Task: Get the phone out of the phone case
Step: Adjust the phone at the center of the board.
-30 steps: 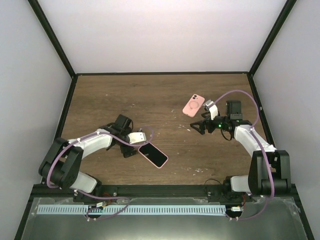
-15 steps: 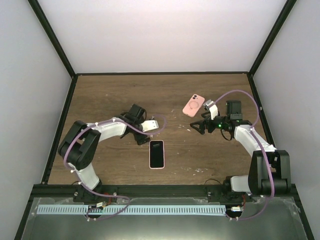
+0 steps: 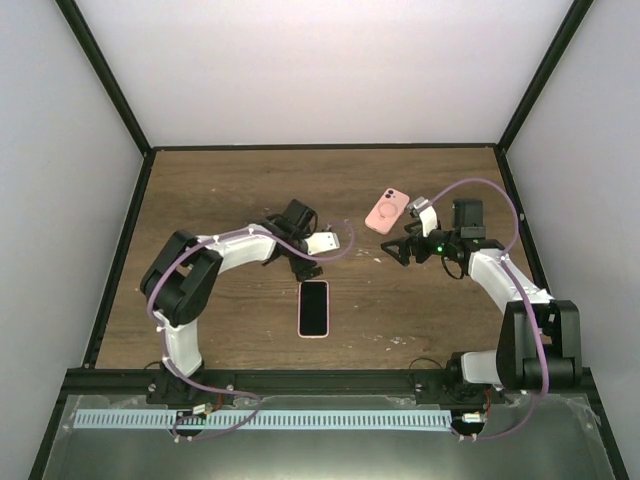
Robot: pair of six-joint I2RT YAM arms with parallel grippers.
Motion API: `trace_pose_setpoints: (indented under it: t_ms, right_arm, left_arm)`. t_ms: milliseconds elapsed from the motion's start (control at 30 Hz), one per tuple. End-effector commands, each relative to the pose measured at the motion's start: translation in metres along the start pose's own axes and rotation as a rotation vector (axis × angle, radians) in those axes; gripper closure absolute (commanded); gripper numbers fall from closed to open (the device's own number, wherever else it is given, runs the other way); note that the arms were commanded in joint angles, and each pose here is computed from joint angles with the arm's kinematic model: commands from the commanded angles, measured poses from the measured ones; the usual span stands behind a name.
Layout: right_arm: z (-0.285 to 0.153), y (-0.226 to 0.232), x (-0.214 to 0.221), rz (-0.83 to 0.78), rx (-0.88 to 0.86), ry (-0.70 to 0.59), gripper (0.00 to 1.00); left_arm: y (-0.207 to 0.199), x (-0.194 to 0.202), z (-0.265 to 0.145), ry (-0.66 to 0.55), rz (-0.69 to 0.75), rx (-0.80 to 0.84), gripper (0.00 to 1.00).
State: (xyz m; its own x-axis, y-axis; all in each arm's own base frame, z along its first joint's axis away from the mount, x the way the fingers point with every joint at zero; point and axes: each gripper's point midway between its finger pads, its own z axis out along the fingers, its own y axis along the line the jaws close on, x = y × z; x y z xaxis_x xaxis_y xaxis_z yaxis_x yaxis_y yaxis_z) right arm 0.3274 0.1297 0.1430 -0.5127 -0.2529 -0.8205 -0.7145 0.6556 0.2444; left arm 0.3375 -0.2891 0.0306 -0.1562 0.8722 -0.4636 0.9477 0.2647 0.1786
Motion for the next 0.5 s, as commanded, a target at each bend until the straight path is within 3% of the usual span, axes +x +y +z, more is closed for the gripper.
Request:
trace_pose_setpoints:
  t_ms: [0,200,467]
  right_arm:
    - [-0.006,-0.003,-0.025,-0.044,0.032,-0.046,0.00]
    - [-0.006,-0.005,-0.026,-0.040,0.042,-0.049,0.00]
    - [-0.009,-0.006,-0.027,-0.051,0.061,-0.054,0.00]
  left_arm:
    - [0.007,0.024,-0.034,0.024,-0.041,0.006,0.00]
    - [-0.032,0.050,-0.074,0.041,-0.042,0.071,0.00]
    - [-0.103,0.063,-0.088,0.096,0.171,0.092,0.00]
